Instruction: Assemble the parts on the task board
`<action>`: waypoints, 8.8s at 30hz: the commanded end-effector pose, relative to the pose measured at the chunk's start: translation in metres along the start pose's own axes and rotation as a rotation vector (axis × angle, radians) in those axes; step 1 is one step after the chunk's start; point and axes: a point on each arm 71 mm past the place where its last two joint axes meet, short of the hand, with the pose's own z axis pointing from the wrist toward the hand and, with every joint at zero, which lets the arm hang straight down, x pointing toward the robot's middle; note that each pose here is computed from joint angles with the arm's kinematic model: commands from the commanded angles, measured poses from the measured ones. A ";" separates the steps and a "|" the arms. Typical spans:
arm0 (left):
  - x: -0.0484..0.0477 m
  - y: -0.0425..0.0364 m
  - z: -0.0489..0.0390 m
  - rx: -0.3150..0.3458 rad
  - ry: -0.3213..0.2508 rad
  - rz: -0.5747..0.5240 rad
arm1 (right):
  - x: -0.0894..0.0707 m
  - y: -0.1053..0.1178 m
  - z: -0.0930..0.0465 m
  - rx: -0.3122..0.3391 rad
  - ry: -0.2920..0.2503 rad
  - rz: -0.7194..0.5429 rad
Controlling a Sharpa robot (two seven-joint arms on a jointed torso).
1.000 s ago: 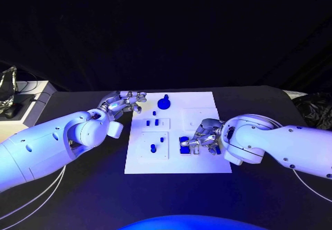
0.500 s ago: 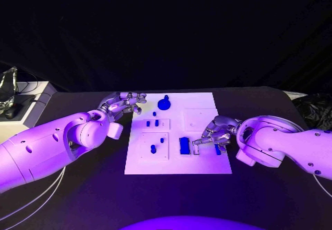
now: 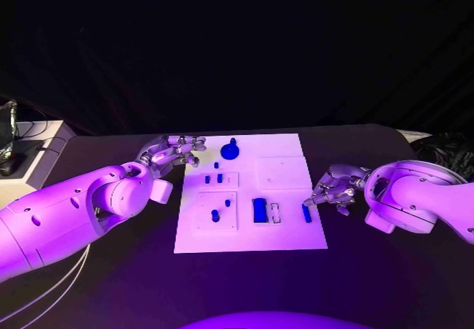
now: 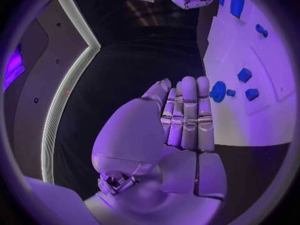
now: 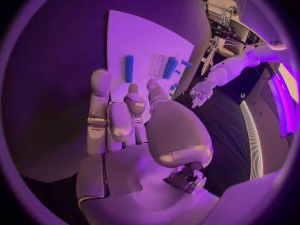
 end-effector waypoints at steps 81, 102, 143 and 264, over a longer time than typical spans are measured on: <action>-0.0013 0.0009 -0.0030 -0.002 0.010 0.004 | 0.051 0.013 0.021 0.099 0.132 -0.210; -0.0008 0.0016 -0.0026 -0.008 0.015 0.003 | 0.032 0.030 0.015 0.048 0.098 0.014; -0.0009 0.0019 -0.0029 -0.013 0.021 0.002 | 0.050 0.062 0.033 0.025 0.152 -0.052; -0.0035 0.0042 -0.0038 -0.035 0.032 0.011 | 0.044 0.066 0.035 -0.004 0.093 0.044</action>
